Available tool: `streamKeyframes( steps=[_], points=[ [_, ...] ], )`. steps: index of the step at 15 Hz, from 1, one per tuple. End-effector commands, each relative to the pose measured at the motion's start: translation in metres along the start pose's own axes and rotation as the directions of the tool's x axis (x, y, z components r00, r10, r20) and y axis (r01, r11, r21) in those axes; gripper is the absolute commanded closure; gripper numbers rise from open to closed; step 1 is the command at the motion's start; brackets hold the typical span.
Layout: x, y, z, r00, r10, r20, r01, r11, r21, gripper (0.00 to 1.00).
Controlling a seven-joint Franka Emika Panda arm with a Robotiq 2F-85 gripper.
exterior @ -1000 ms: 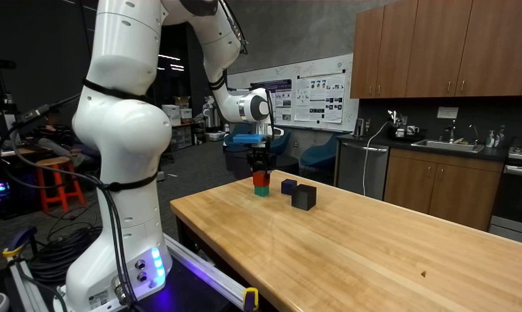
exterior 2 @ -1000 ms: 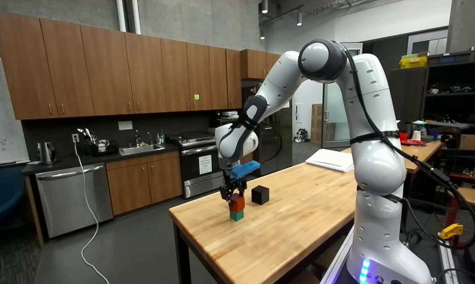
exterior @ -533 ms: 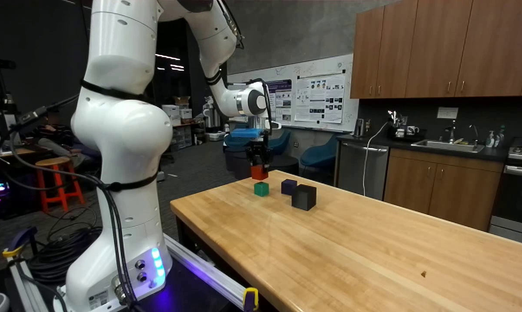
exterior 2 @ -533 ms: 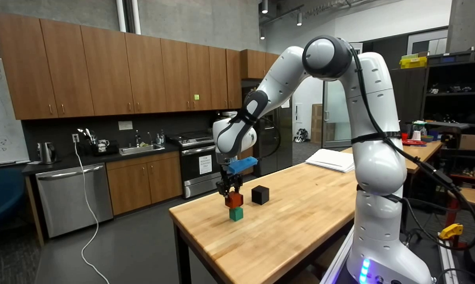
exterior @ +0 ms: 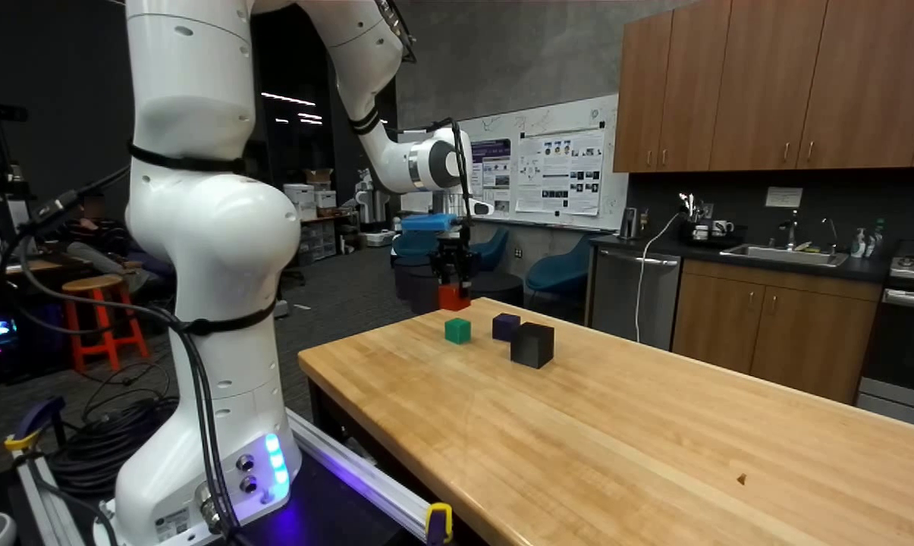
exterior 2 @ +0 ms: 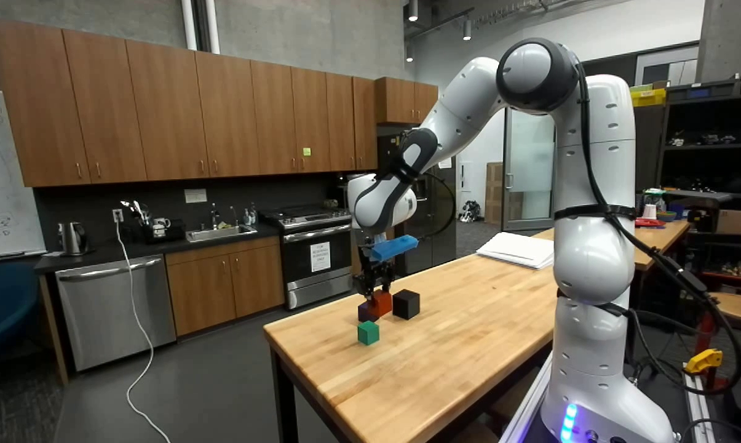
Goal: Swap the orange and green blocks' positions
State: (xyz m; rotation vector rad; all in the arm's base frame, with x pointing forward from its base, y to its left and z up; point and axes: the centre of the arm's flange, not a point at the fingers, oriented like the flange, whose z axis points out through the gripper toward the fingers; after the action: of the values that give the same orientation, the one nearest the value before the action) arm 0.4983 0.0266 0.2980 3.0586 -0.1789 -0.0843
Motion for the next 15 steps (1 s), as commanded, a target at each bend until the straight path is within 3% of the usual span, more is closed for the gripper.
streamKeyframes(
  steps=[1, 6, 15],
  points=[
    [-0.031, 0.021, 0.006, 0.999, 0.041, 0.023, -0.041, 0.999, -0.011, 0.69],
    [-0.043, 0.035, 0.034, 0.996, 0.074, 0.054, -0.073, 0.997, -0.008, 0.69],
    [-0.028, 0.040, 0.061, 0.994, 0.109, 0.018, -0.109, 0.994, 0.007, 0.69]
  ],
)
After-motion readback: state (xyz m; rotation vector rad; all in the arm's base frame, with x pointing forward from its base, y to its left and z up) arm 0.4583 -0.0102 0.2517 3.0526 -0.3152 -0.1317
